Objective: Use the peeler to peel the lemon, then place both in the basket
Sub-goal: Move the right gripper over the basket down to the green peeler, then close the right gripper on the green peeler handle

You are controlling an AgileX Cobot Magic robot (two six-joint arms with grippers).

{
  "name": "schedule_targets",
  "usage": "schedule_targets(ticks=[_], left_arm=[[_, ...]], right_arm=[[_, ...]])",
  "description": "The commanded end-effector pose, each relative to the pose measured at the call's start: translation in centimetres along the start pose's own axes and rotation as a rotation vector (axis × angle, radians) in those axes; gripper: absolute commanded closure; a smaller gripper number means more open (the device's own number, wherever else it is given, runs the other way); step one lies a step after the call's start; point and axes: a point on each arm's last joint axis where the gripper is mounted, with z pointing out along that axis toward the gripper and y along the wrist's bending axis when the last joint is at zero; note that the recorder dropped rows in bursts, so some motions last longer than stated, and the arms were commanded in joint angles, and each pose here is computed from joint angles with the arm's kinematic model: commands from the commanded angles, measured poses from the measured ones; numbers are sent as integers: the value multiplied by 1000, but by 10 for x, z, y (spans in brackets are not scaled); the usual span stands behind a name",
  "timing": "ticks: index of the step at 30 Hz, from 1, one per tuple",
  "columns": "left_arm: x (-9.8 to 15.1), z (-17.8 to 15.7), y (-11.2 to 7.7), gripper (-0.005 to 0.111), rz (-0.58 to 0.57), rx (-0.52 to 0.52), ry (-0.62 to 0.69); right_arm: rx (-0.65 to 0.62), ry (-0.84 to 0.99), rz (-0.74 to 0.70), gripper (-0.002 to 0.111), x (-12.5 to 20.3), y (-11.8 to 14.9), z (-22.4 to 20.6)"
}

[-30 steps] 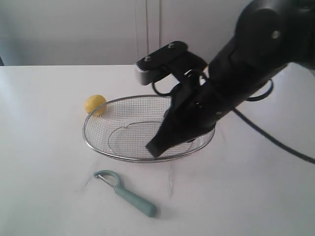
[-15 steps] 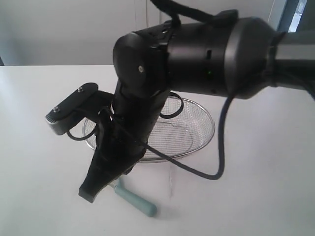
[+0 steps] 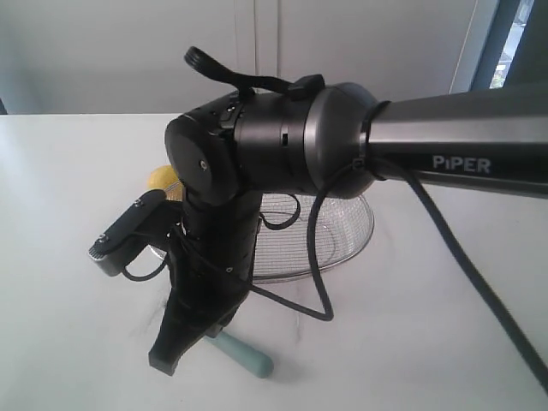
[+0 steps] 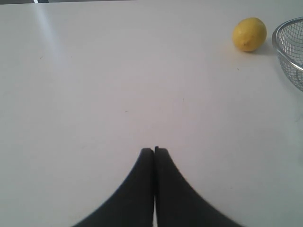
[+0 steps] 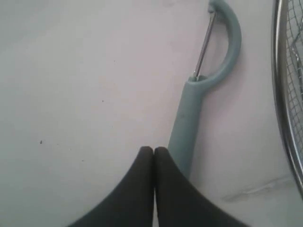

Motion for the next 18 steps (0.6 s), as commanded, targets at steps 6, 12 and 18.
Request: schedule_targets(ticks=[6, 12, 18], left_arm=[[0, 0, -1, 107, -10, 9, -7], [0, 0, -1, 107, -10, 9, -7], [0, 0, -1, 107, -10, 9, -7]], right_arm=[[24, -10, 50, 103, -4, -3, 10], [56, -23, 96, 84, -5, -7, 10], [60, -16, 92, 62, -4, -7, 10]])
